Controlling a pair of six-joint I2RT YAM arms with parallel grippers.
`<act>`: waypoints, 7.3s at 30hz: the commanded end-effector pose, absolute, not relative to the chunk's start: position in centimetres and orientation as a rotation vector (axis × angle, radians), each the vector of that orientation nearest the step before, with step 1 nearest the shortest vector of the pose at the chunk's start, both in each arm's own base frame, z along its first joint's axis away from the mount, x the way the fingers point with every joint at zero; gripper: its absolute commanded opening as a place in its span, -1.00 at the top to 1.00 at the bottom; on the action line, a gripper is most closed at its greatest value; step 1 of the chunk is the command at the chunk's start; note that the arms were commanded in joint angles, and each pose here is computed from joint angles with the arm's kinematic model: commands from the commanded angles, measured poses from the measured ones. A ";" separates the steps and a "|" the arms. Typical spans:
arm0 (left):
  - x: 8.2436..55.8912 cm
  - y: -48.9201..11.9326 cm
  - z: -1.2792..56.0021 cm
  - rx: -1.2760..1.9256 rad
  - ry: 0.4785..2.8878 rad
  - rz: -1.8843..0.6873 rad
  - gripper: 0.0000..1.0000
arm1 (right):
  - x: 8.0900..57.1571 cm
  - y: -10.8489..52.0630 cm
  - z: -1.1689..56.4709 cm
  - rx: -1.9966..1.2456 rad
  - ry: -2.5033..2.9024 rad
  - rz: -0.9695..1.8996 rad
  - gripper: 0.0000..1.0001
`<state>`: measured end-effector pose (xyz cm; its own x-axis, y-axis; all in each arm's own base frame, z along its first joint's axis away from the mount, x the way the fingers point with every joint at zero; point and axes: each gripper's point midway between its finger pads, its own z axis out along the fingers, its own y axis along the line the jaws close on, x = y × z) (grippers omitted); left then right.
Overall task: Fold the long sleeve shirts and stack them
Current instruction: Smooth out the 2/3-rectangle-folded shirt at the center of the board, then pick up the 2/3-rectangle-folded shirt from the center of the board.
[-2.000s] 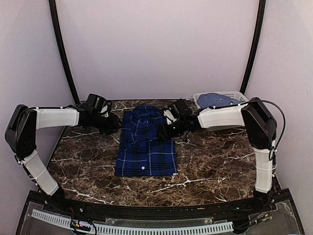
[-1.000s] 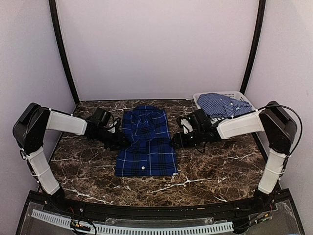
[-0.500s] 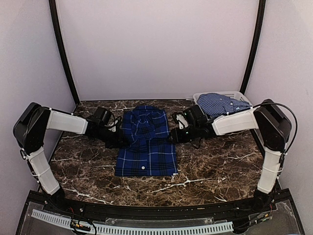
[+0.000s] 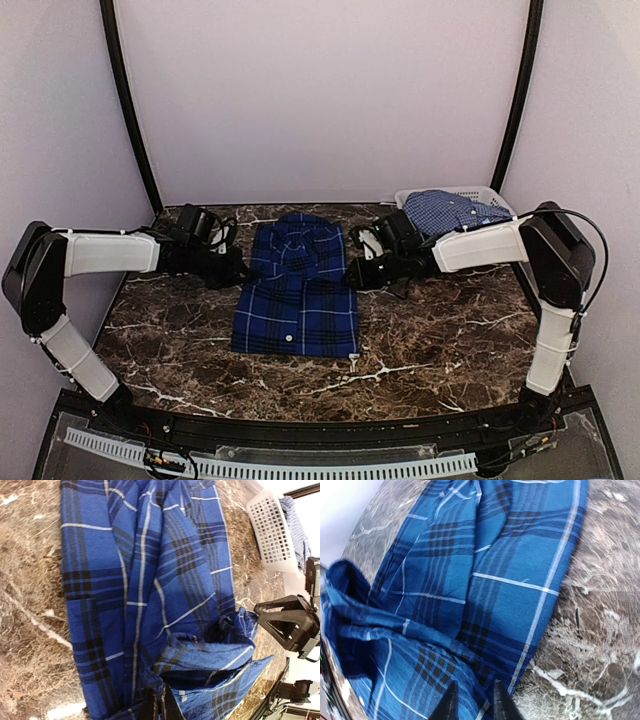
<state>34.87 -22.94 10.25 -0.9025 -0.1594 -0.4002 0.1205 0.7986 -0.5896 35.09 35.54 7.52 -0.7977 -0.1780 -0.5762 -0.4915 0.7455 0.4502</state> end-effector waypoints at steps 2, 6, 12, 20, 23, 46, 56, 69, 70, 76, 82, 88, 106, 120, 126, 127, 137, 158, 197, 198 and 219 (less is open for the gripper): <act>34.2 -21.9 7.9 -0.057 2.609 -0.787 0.72 | 35.4 35.3 8.8 -0.501 2.415 0.790 0.10; 34.4 -21.5 6.7 -0.072 2.628 -0.747 0.27 | 34.9 34.4 7.9 -0.475 2.441 0.759 -0.03; 35.0 -22.4 5.6 -0.049 2.655 -0.777 0.20 | 33.9 34.8 7.0 -0.482 2.460 0.824 0.05; 35.3 -23.2 4.9 -0.040 2.678 -0.813 0.18 | 33.9 36.2 6.8 -0.510 2.460 0.877 0.29; 35.3 -23.6 5.1 -0.033 2.672 -0.851 0.31 | 34.1 36.6 6.8 -0.518 2.460 0.891 0.44; 35.5 -21.4 8.1 -0.054 2.521 -0.743 1.00 | 37.7 37.7 10.4 -0.554 2.334 0.767 1.00; 37.4 -21.6 5.6 -0.081 2.565 -0.678 0.64 | 39.5 36.4 6.8 -0.500 2.429 0.640 0.48; 36.1 -19.5 11.6 -0.104 2.493 -0.493 0.09 | 38.0 36.3 14.9 -0.479 2.325 0.513 -0.17; 35.4 -20.4 11.7 -0.087 2.499 -0.515 0.15 | 37.4 37.1 15.0 -0.503 2.323 0.532 -0.15; 32.5 -25.5 11.3 -0.007 2.526 -0.781 0.48 | 34.7 42.0 13.4 -0.616 2.339 0.663 0.11; 34.6 -28.3 9.1 0.042 2.552 -0.811 0.66 | 35.4 43.9 11.1 -0.631 2.377 0.692 0.25; 38.3 -29.9 7.6 0.064 2.561 -0.749 0.66 | 37.4 43.3 8.7 -0.584 2.431 0.689 0.27; 40.9 -28.5 2.4 0.003 2.663 -0.693 0.68 | 40.5 40.7 8.7 -0.549 2.457 0.628 0.10; 41.3 -30.6 4.7 0.050 2.622 -0.777 0.67 | 38.7 37.5 8.2 -0.473 2.490 0.596 0.29; 41.2 -31.5 5.0 0.082 2.605 -0.814 0.66 | 38.5 34.7 2.3 -0.385 2.622 0.540 0.40; 41.1 -31.8 5.1 0.092 2.599 -0.822 0.66 | 38.3 34.4 1.6 -0.371 2.641 0.532 0.41; 41.1 -33.0 5.5 0.128 2.585 -0.852 0.63 | 38.1 33.4 4.2 -0.344 2.595 0.533 0.37; 37.4 -28.9 13.3 0.107 2.490 -0.781 -0.10 | 28.9 35.1 8.9 -0.427 2.533 0.567 0.35; 22.5 -21.7 5.5 -0.111 2.804 -0.860 0.30 | 22.7 31.2 5.5 -0.433 2.650 0.558 0.38; 22.3 -21.5 5.5 -0.110 2.801 -0.859 0.33 | 22.6 31.3 5.4 -0.432 2.651 0.571 0.39; 20.3 -21.7 4.0 -0.112 2.717 -1.015 0.39 | 21.9 30.5 3.7 -0.252 2.620 0.856 0.45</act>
